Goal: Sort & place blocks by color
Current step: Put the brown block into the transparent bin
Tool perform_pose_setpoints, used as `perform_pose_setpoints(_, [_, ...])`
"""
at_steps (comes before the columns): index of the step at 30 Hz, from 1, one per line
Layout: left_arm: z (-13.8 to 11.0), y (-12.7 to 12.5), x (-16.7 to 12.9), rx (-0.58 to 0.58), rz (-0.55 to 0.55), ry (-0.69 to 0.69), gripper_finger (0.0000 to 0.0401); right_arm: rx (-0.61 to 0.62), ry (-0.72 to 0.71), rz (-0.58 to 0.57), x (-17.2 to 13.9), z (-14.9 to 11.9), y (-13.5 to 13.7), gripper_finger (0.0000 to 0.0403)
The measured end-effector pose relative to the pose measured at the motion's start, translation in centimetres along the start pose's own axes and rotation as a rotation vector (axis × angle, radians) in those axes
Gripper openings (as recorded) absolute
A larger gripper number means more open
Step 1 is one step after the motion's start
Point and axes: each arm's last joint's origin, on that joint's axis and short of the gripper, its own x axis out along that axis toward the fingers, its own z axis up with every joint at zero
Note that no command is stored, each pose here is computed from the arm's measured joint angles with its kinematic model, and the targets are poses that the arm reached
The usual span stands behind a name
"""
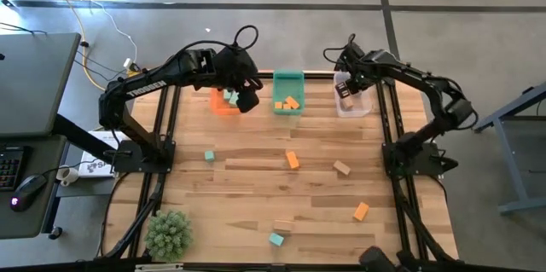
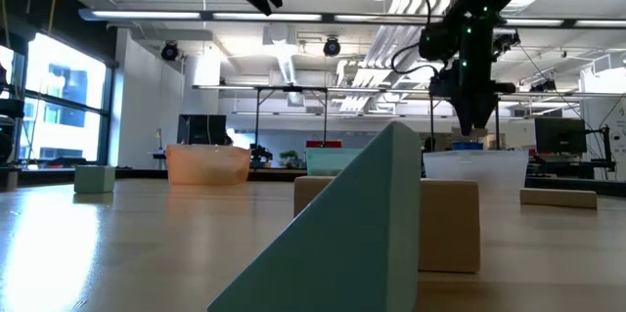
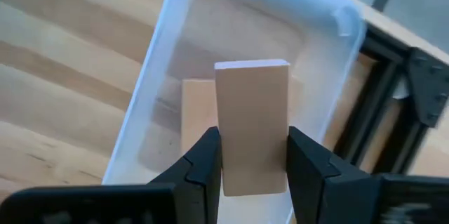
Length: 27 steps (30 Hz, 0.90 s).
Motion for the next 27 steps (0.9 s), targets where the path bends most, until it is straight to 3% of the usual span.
perform_pose_setpoints(9, [-1.0,-0.8,0.8,-0.064,-0.131,0.087,0.0227,-0.082,0.121,0.034,3.6,0.8,-0.4,0.0095])
perform_pose_setpoints(17, [-4.4,-2.9,3.3,-0.018,-0.126,0.289,0.0227,-0.177,0.192,0.057,5.8,1.0,0.2,0.0095])
perform_pose_setpoints(25, [-7.7,-5.5,5.4,-0.02,-0.161,0.437,0.0227,-0.249,0.194,0.063,6.0,1.0,0.2,0.0095])
perform_pose_setpoints(27, [-8.5,-6.1,5.7,-0.018,-0.159,0.467,0.0227,-0.268,0.194,0.064,6.0,1.0,0.2,0.0118])
